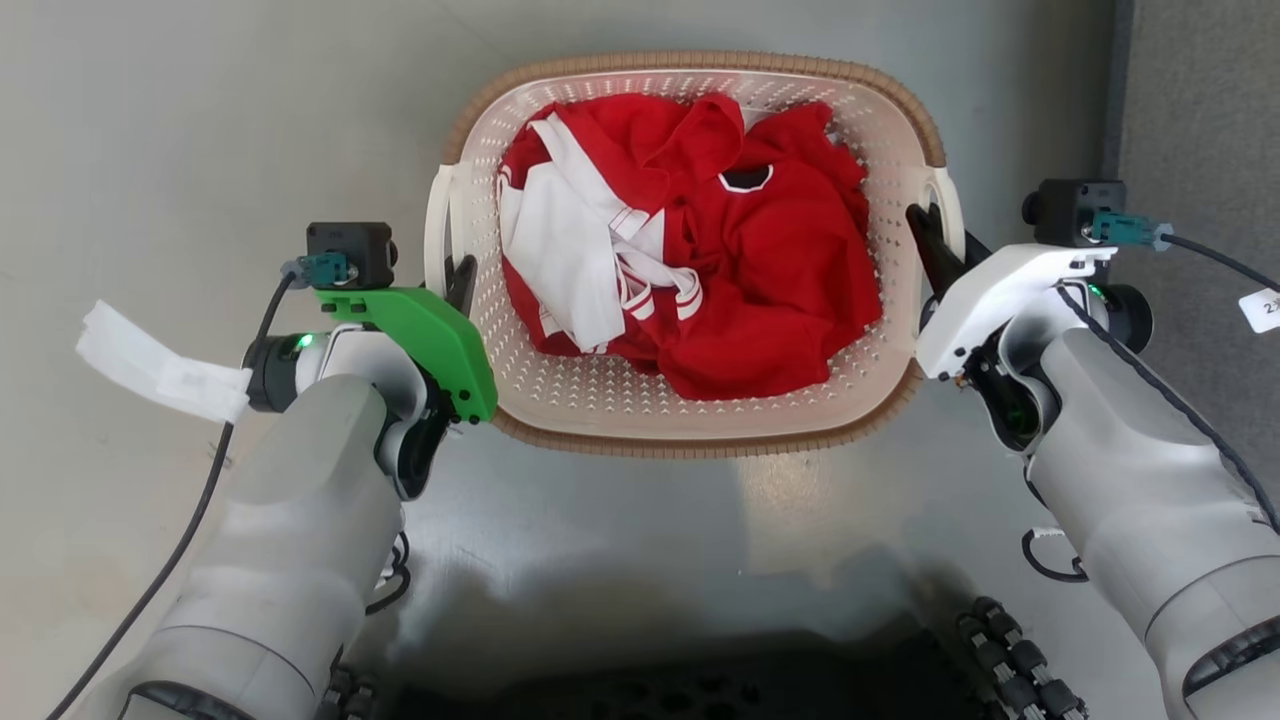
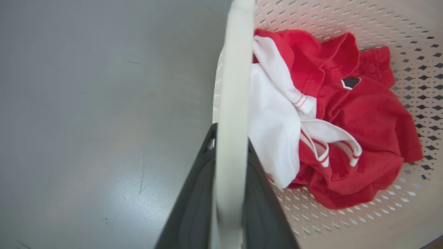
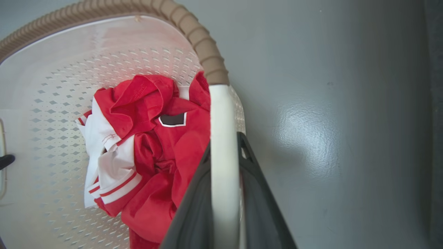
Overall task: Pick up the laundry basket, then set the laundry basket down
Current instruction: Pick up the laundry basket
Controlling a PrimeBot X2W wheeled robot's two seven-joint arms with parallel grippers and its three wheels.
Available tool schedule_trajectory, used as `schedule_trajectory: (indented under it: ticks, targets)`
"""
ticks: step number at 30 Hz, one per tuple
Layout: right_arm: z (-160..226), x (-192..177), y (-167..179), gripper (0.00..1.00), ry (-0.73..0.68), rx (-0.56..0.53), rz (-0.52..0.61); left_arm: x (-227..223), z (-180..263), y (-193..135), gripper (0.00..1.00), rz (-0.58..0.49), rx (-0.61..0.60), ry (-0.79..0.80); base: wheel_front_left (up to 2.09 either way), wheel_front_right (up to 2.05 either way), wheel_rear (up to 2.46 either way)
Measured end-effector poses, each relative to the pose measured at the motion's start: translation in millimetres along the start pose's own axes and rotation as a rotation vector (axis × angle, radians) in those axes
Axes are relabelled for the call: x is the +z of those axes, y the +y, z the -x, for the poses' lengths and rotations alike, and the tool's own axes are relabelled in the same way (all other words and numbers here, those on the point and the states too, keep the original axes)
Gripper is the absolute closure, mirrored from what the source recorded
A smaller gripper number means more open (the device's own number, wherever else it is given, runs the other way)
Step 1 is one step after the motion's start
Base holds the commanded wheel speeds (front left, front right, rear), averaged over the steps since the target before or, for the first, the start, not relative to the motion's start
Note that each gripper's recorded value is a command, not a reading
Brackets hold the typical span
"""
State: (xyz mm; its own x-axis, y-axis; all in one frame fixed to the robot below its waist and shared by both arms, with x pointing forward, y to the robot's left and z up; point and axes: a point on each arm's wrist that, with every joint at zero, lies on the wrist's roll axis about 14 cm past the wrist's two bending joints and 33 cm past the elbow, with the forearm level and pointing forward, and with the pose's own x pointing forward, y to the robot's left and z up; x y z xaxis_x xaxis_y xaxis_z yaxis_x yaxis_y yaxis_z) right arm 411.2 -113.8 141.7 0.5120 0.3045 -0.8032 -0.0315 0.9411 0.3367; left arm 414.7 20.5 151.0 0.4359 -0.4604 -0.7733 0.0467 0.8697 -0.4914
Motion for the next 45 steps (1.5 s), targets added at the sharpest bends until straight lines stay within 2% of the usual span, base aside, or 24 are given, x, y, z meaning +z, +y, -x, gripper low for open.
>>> schedule_trajectory:
  ticks: [14,26,35,45]
  targets:
    - [29.3,19.8,19.1,1.0,-0.02,0.018,0.02,7.1,32.2,-11.1,1.0,0.011,0.013,-0.017,0.0,0.0,0.0]
    - [65.4,40.4,33.3,1.0,-0.031,0.021,0.05,17.6,66.1,-34.2,1.0,-0.014,-0.009,-0.021,0.0,0.0,0.0]
    - [94.0,24.4,38.5,1.0,0.014,0.009,0.024,2.7,92.1,-48.3,1.0,-0.023,-0.025,0.023,0.0,0.0,0.0]
    - [123.4,29.0,58.0,1.0,0.0,0.033,0.056,-2.5,122.2,-55.2,1.0,-0.03,-0.011,0.019,0.0,0.0,0.0]
